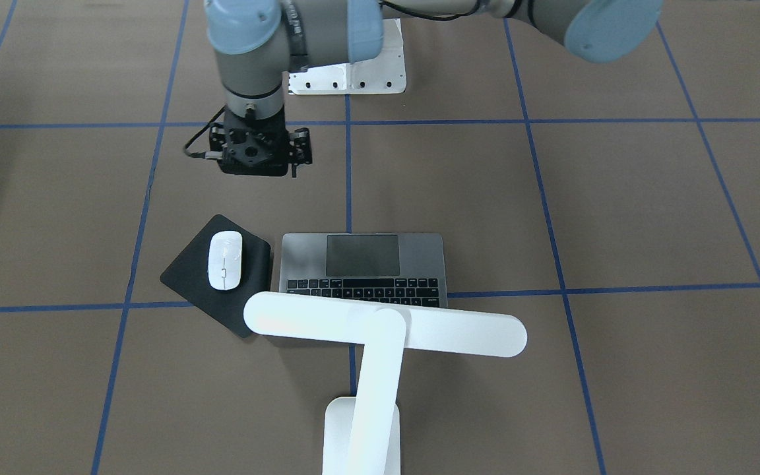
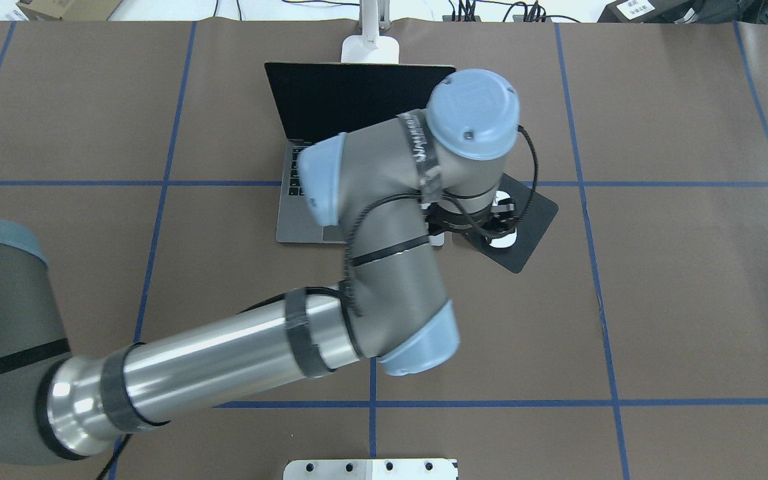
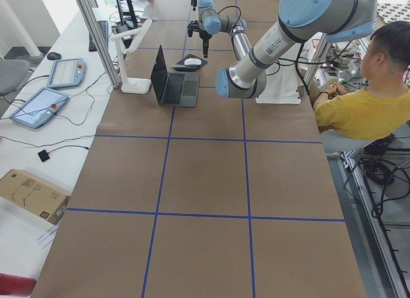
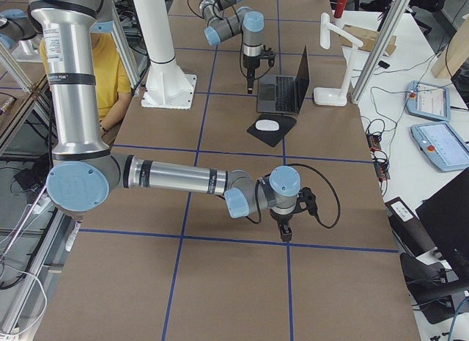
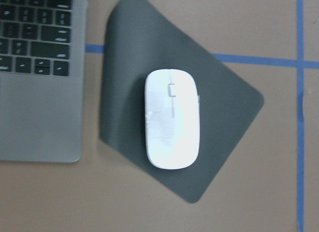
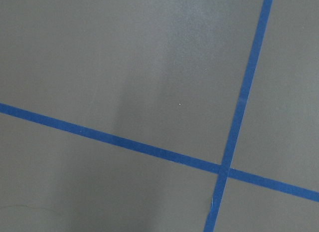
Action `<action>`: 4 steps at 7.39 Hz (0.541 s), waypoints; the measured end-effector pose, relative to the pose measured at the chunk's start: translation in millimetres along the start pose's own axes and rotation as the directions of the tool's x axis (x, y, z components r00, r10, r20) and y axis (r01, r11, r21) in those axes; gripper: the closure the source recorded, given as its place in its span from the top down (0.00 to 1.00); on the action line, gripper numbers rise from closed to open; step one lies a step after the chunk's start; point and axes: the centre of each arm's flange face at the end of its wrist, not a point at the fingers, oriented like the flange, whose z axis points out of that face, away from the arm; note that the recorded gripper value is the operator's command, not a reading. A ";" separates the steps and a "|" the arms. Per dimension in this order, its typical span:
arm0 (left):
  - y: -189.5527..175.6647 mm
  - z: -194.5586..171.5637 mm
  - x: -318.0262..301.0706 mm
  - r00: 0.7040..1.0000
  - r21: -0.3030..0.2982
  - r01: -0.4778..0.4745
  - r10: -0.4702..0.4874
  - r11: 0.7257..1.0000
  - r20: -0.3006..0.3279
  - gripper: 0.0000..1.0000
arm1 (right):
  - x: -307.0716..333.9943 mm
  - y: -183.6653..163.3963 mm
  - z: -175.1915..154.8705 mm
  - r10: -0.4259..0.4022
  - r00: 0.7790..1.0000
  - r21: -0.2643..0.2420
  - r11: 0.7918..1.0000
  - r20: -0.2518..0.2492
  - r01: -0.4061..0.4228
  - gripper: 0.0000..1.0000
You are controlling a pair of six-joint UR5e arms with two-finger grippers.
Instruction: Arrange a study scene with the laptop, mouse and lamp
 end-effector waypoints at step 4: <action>9.1 -95.8 -270.8 0.965 0.000 -0.234 0.232 0.972 0.119 1.00 | 18.8 8.8 -49.2 0.079 0.997 0.018 0.997 -0.015 -0.079 1.00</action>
